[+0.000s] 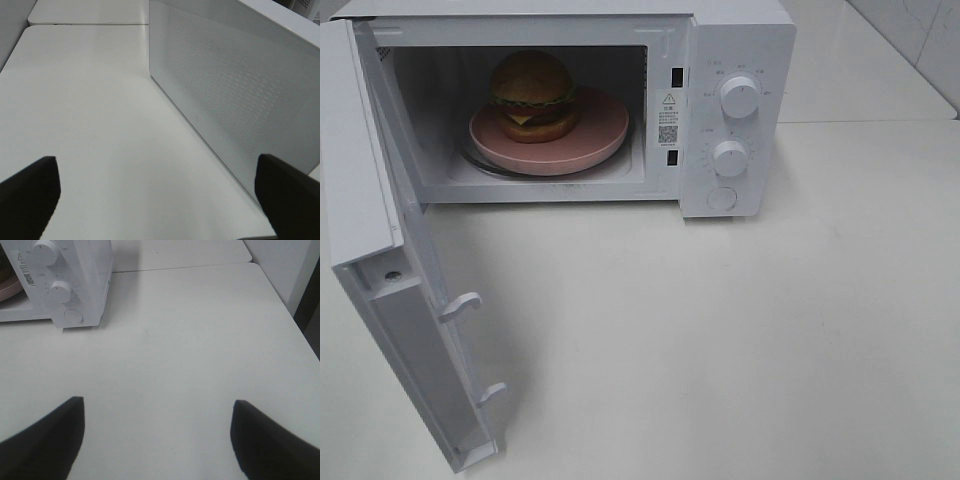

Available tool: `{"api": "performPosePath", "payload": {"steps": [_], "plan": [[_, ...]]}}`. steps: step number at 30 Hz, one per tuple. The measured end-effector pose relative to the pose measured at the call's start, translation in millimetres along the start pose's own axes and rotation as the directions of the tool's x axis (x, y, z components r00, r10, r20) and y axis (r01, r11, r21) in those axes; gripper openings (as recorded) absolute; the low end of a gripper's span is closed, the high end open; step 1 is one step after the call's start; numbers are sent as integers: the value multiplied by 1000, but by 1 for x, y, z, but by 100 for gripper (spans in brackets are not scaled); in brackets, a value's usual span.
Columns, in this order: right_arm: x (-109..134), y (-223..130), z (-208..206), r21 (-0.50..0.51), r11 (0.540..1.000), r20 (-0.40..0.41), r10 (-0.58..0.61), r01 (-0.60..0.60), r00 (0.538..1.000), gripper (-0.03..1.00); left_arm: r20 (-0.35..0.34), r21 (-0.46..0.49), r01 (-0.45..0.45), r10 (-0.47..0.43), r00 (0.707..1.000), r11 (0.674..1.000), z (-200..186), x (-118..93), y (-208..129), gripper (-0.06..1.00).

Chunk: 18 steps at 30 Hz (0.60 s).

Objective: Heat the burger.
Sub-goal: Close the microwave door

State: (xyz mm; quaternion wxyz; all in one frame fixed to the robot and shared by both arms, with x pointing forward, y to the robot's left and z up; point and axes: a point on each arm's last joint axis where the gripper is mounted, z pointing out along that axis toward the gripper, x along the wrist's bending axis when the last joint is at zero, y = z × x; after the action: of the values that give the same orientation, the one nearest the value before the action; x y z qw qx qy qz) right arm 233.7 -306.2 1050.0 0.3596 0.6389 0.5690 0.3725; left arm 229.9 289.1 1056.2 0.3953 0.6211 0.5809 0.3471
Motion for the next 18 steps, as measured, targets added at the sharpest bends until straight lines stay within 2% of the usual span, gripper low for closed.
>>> {"api": "performPosePath", "payload": {"steps": [18], "plan": [[0,0,0,-1,1000,5,-1,1,1000,77,0,0,0,0,1000,1000,0,0,0,98]]}}
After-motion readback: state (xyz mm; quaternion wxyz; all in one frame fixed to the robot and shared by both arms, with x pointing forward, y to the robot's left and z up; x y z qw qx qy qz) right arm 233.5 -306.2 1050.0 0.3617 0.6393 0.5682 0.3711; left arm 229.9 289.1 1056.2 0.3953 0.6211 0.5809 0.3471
